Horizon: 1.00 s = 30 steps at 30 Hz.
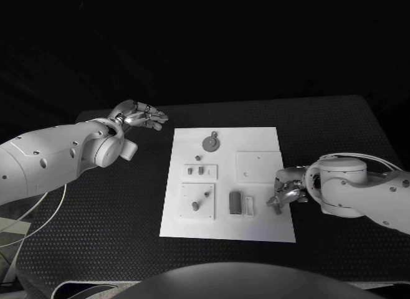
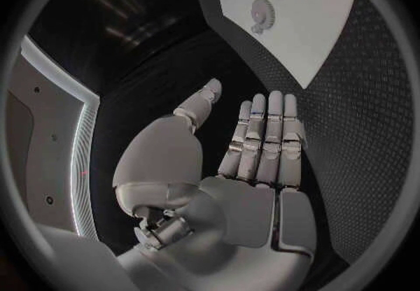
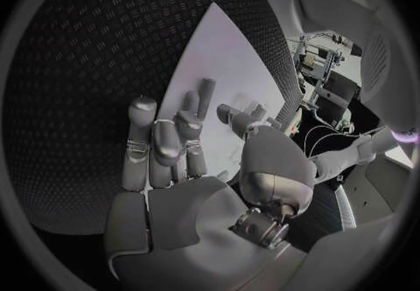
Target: Assemble the parts on the task board
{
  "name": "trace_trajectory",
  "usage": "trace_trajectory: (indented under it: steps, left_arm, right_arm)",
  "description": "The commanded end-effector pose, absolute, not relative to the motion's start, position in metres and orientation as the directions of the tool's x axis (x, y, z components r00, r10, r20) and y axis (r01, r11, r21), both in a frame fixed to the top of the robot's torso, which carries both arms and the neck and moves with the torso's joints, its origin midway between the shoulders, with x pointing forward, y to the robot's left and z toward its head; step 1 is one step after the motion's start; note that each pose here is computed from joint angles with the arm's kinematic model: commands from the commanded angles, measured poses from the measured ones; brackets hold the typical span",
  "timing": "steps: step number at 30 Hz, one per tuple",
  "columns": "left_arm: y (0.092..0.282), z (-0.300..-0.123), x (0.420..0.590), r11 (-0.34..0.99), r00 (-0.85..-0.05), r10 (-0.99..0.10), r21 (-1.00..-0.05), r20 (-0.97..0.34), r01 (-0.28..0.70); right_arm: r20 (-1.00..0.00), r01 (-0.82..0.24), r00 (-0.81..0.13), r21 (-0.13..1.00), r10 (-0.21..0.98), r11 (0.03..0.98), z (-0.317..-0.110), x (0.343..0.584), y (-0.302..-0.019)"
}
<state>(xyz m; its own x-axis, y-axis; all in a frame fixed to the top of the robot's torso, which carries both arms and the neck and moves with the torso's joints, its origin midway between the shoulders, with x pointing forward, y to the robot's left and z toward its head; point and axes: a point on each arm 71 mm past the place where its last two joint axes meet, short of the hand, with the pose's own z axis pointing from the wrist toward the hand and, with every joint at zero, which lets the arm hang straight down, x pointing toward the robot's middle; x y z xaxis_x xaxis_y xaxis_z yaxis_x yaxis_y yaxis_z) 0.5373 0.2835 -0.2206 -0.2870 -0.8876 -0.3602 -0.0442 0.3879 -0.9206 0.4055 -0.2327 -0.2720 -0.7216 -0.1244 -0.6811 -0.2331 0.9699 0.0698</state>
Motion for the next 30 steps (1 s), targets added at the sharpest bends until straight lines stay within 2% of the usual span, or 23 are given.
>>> trace_trajectory:
  steps: [1, 11, 21, 25, 30]
  left_arm:
    - [0.282, -0.220, 0.537, 0.379, -0.304, -0.886, -0.924, -0.350, -0.043]
    - [0.284, -0.220, 0.536, 0.380, -0.302, -0.887, -0.924, -0.350, -0.046]
    - [0.285, -0.220, 0.536, 0.381, -0.298, -0.887, -0.923, -0.352, -0.046]
    - [0.285, -0.220, 0.536, 0.381, -0.299, -0.887, -0.923, -0.351, -0.047]
    - [0.285, -0.220, 0.536, 0.382, -0.298, -0.887, -0.923, -0.352, -0.048]
  right_arm:
    - [-0.661, -0.270, -0.715, -0.038, -0.226, 0.962, -0.289, 0.399, -0.234]
    - [-0.650, -0.334, -0.686, -0.118, -0.327, 0.935, -0.299, 0.392, -0.227]
    - [-0.643, -0.377, -0.667, -0.144, -0.376, 0.915, -0.302, 0.389, -0.219]
    - [-0.640, -0.380, -0.672, -0.134, -0.373, 0.915, -0.303, 0.387, -0.217]
    - [-0.638, -0.328, -0.710, -0.074, -0.297, 0.942, -0.304, 0.387, -0.219]
